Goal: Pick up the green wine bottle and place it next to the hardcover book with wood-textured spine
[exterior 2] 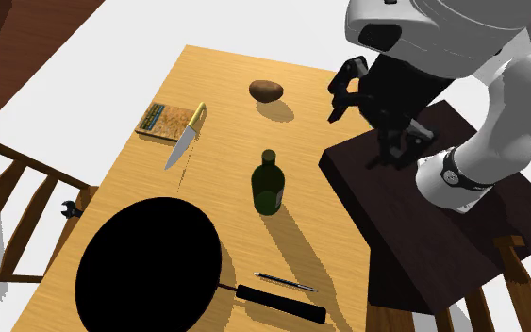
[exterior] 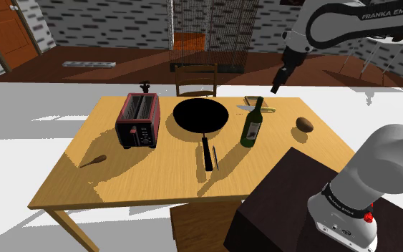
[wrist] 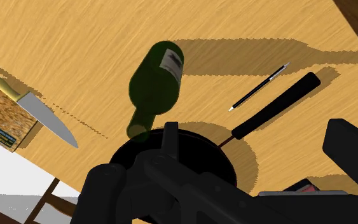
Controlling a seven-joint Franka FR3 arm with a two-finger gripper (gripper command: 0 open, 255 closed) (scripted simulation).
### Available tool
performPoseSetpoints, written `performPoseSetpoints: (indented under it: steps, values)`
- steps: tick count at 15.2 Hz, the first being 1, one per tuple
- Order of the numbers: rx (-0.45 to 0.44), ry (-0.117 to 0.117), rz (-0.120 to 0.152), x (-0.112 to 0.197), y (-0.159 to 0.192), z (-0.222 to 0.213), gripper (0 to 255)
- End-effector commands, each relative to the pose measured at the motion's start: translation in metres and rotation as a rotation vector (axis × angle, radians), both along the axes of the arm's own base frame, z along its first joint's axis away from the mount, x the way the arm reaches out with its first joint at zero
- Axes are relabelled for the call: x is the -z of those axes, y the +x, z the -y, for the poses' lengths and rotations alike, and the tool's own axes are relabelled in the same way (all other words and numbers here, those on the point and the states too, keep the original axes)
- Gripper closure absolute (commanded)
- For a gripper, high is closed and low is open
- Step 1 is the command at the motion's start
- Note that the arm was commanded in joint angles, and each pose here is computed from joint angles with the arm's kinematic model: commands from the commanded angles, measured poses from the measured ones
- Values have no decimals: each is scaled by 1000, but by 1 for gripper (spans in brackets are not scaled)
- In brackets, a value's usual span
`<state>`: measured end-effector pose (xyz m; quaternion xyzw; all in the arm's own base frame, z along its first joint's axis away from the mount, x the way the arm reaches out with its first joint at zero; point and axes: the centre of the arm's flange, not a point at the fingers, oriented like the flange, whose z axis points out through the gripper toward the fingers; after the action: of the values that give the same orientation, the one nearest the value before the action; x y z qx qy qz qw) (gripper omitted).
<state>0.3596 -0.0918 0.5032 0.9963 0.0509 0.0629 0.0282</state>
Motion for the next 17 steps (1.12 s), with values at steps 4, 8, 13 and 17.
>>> performPoseSetpoints:
  steps: [4, 8, 13, 17]
  values:
    - [1, 2, 21, 46, 28, 40, 0]
    - [3, 5, 36, 82, 52, 69, 0]
    - [4, 7, 49, 119, 74, 96, 0]
    - [4, 7, 49, 140, 77, 97, 0]
